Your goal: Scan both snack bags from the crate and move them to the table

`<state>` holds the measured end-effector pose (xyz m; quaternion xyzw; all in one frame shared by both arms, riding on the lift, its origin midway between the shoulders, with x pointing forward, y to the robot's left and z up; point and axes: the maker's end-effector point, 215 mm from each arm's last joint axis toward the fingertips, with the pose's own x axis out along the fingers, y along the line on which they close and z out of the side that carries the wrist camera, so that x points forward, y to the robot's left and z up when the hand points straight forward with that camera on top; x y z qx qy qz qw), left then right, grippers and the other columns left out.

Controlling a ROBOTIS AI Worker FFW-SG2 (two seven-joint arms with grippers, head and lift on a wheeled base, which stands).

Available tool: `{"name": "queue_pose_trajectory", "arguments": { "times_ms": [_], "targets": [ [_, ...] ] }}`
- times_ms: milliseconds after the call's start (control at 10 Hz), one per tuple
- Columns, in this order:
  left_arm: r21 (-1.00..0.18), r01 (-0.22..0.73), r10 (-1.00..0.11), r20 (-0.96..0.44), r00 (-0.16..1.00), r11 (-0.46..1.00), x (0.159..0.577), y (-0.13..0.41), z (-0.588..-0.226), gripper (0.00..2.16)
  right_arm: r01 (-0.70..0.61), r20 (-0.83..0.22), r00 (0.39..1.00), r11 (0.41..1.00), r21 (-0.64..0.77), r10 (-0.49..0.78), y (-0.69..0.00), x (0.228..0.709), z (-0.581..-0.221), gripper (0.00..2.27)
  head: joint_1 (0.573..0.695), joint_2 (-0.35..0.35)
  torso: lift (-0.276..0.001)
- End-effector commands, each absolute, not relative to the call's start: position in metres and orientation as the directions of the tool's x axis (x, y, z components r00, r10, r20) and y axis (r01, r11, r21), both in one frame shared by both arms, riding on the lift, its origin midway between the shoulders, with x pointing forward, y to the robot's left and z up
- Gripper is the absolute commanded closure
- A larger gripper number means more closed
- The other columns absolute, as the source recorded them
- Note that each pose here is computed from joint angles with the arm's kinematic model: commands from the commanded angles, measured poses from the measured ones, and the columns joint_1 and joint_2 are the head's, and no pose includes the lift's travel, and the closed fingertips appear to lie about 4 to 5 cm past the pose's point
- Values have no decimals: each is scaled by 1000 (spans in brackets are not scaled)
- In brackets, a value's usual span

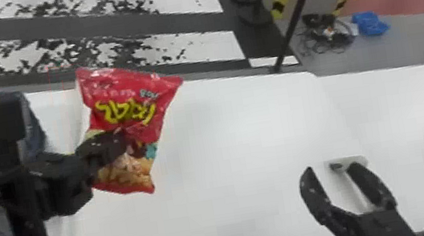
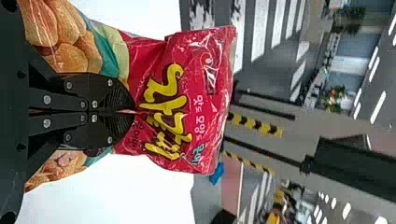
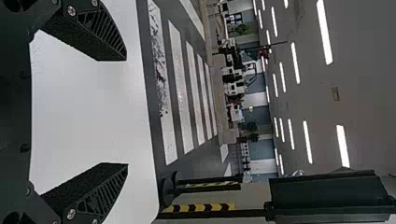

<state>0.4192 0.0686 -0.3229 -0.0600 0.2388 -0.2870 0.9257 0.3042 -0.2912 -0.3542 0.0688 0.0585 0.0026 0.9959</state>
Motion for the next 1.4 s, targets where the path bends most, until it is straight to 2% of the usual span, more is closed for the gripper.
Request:
{"name": "queue_pose_trajectory", "arguments": {
  "times_ms": [0, 100, 300, 600, 900, 1100, 1200, 1300],
  "targets": [
    [-226, 597, -638, -276, 719, 770, 431, 19, -323, 1882, 9, -102, 995, 990, 138, 5, -295, 305, -345, 124, 695, -327, -87],
    [-215, 644, -679, -249, 691, 734, 431, -11, -335, 1882, 14, -87, 996, 991, 135, -2, -297, 306, -336, 124, 695, -350, -87],
    [-195, 717, -742, -214, 635, 670, 430, -69, -366, 1882, 21, -78, 997, 991, 132, -11, -301, 306, -327, 124, 695, -350, -87],
    [-244, 772, -808, -244, 537, 587, 407, -149, -403, 1882, 25, -72, 997, 991, 132, -15, -302, 307, -324, 124, 695, -350, -87],
    [-311, 792, -841, -334, 426, 525, 356, -187, -446, 1882, 35, -65, 998, 990, 135, -26, -309, 308, -321, 124, 695, -350, -87],
    [-397, 760, -846, -381, 373, 514, 334, -188, -466, 1878, 34, -62, 998, 990, 138, -25, -308, 310, -321, 124, 695, -350, -87],
    [-391, 754, -833, -410, 370, 528, 333, -184, -474, 1723, 30, -61, 998, 989, 142, -22, -305, 310, -321, 124, 695, -350, -87],
    [-389, 744, -822, -426, 377, 543, 338, -179, -478, 1001, 29, -62, 998, 989, 145, -20, -304, 310, -321, 124, 695, -350, -87]
  ]
}}
